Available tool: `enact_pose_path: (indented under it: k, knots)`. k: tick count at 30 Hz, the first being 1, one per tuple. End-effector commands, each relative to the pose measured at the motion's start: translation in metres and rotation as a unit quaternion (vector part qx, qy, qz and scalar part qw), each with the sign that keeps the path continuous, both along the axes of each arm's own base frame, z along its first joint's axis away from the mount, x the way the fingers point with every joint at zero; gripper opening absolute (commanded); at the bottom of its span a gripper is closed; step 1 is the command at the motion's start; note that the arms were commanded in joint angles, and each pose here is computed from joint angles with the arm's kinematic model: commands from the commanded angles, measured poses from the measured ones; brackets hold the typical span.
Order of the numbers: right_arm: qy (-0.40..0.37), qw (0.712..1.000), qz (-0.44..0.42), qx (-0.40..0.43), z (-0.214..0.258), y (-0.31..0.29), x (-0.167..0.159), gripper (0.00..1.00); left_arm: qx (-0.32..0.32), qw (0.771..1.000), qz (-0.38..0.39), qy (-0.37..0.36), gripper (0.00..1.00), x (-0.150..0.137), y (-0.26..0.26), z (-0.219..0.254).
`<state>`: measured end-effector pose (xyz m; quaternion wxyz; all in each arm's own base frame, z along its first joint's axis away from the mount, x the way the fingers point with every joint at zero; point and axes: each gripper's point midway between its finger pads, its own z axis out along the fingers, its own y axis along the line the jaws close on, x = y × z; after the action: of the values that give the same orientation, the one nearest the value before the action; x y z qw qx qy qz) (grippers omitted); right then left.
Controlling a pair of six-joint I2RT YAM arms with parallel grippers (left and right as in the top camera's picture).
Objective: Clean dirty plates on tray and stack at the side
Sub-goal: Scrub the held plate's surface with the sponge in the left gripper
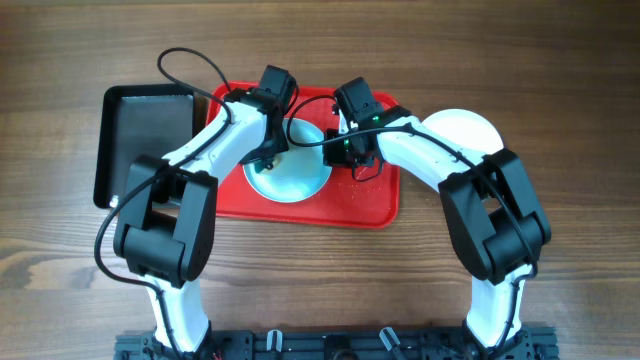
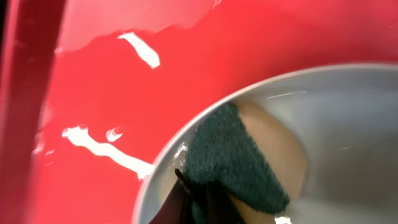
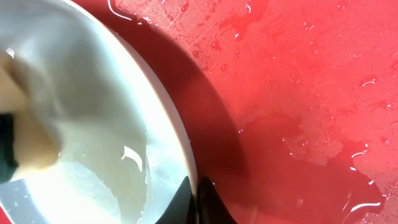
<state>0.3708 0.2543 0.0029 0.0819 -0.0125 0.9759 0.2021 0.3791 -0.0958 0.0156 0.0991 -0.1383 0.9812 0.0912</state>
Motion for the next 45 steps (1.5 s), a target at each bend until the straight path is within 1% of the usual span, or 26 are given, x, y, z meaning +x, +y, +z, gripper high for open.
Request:
enact_pose_path:
  k: [1,3,5,7,8,10,18,20,22,24,26,28,30,34,36,38,42,45]
  knots:
    - [0.028,0.999,-0.018,-0.025,-0.023,-0.019,-0.007,0.04,0.046,0.996,-0.033,0.076,0.04,-0.027,0.030,-0.015]
    - [0.029,0.999,-0.017,-0.024,-0.023,-0.019,-0.007,0.04,0.008,0.991,-0.075,0.108,0.04,-0.037,0.017,-0.018]
    - [0.029,0.999,-0.016,-0.022,-0.023,-0.018,-0.008,0.04,-0.060,0.980,-0.127,0.138,0.04,-0.048,-0.006,-0.021]
    - [0.030,0.999,-0.015,-0.021,-0.022,-0.018,-0.008,0.04,-0.151,0.958,-0.186,0.157,0.04,-0.059,-0.037,-0.020]
    - [0.034,0.999,-0.013,-0.013,-0.022,-0.015,-0.009,0.04,-0.225,0.932,-0.232,0.162,0.04,-0.066,-0.063,-0.014]
    - [0.039,0.999,-0.008,0.003,-0.023,-0.011,-0.010,0.04,-0.260,0.919,-0.250,0.160,0.04,-0.069,-0.074,-0.009]
    - [0.093,0.992,0.016,0.089,-0.041,-0.003,-0.016,0.04,-0.267,0.918,-0.252,0.152,0.04,-0.065,-0.076,-0.009]
    - [0.099,0.990,0.013,0.097,-0.042,-0.006,-0.015,0.04,-0.277,0.915,-0.252,0.153,0.04,-0.066,-0.079,-0.008]
    - [0.099,0.990,0.010,0.097,-0.043,-0.007,-0.014,0.04,-0.300,0.905,-0.259,0.154,0.04,-0.070,-0.087,-0.004]
    - [0.098,0.990,0.011,0.097,-0.043,-0.007,-0.014,0.04,-0.339,0.883,-0.288,0.153,0.04,-0.076,-0.104,0.003]
    - [0.098,0.990,0.010,0.097,-0.043,-0.007,-0.014,0.04,-0.354,0.870,-0.309,0.150,0.04,-0.080,-0.116,0.007]
    - [0.098,0.990,0.011,0.097,-0.042,-0.007,-0.014,0.04,-0.351,0.868,-0.325,0.135,0.04,-0.076,-0.125,0.006]
    - [0.098,0.990,0.010,0.097,-0.043,-0.007,-0.014,0.04,-0.339,0.876,-0.322,0.116,0.04,-0.066,-0.128,0.003]
    - [0.099,0.990,0.010,0.096,-0.043,-0.007,-0.014,0.04,-0.256,0.937,-0.233,0.050,0.04,-0.020,-0.108,-0.010]
    - [0.099,0.990,0.010,0.096,-0.043,-0.007,-0.014,0.04,-0.209,0.958,-0.193,0.013,0.04,0.001,-0.093,-0.013]
    - [0.099,0.990,0.010,0.096,-0.043,-0.008,-0.014,0.04,-0.162,0.974,-0.158,-0.019,0.04,0.019,-0.075,-0.013]
    - [0.099,0.990,0.010,0.096,-0.043,-0.008,-0.014,0.04,-0.069,0.993,-0.076,-0.060,0.04,0.039,-0.029,-0.011]
    - [0.099,0.991,0.010,0.094,-0.043,-0.008,-0.014,0.04,-0.012,0.997,-0.004,-0.074,0.04,0.041,0.005,-0.009]
